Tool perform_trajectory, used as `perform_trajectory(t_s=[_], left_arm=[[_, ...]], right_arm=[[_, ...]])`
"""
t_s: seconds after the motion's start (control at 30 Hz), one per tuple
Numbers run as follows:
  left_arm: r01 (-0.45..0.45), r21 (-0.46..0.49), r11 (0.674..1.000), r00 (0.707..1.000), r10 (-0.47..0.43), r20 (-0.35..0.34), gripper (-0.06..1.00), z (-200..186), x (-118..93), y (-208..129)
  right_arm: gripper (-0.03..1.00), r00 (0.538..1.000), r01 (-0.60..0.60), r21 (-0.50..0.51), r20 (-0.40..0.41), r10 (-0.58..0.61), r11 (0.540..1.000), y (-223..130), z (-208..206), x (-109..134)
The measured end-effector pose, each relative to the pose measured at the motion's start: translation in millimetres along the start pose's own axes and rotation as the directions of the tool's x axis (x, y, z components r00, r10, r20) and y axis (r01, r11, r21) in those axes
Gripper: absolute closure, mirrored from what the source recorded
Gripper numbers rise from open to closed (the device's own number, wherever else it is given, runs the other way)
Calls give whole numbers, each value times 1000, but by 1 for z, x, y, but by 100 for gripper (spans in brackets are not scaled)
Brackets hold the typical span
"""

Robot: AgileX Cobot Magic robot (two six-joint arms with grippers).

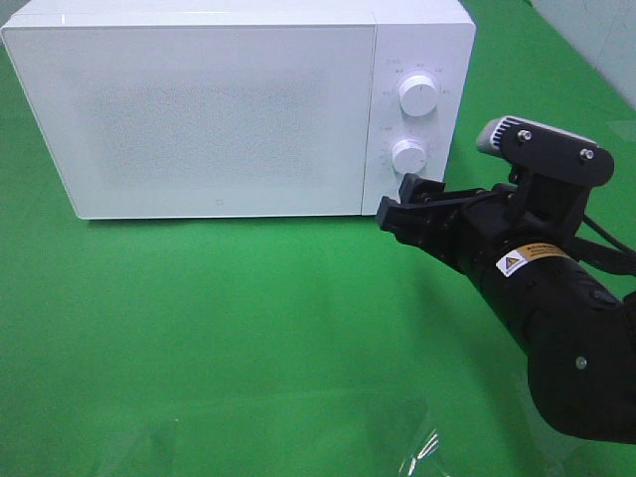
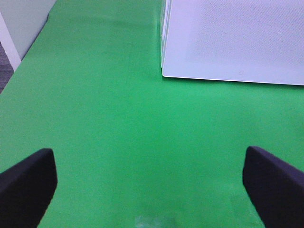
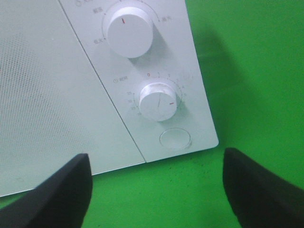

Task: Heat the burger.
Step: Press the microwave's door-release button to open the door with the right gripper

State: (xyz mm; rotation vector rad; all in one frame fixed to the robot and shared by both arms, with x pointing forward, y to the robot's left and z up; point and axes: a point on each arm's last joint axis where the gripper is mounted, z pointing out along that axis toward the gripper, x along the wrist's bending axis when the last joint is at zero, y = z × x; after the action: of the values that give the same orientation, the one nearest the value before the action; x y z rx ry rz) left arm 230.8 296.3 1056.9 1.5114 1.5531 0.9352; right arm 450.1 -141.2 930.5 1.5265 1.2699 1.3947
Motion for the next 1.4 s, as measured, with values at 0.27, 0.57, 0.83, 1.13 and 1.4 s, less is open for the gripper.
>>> perform_trajectory(t_s=[0.27,0.57,0.83,1.13,1.4], left_arm=[[0,0,1000,1000,0,0,-4,0,0,0],[0,0,1000,1000,0,0,-4,0,0,0],[0,0,1000,1000,0,0,-4,0,0,0],[0,0,1000,1000,0,0,-4,0,0,0],[0,0,1000,1000,0,0,-4,0,0,0]], right_arm=[[36,885,-465,62,32,464,883,-6,0,0],[53,678,-731,111,2,735,674,-7,-1,7],[76,458,-878,162,9,889,451,-8,-1,13],[95,398,-909,179,94,913,378,-14,-2,12],[96,387,-914,176,99,917,366,-14,-2,11]])
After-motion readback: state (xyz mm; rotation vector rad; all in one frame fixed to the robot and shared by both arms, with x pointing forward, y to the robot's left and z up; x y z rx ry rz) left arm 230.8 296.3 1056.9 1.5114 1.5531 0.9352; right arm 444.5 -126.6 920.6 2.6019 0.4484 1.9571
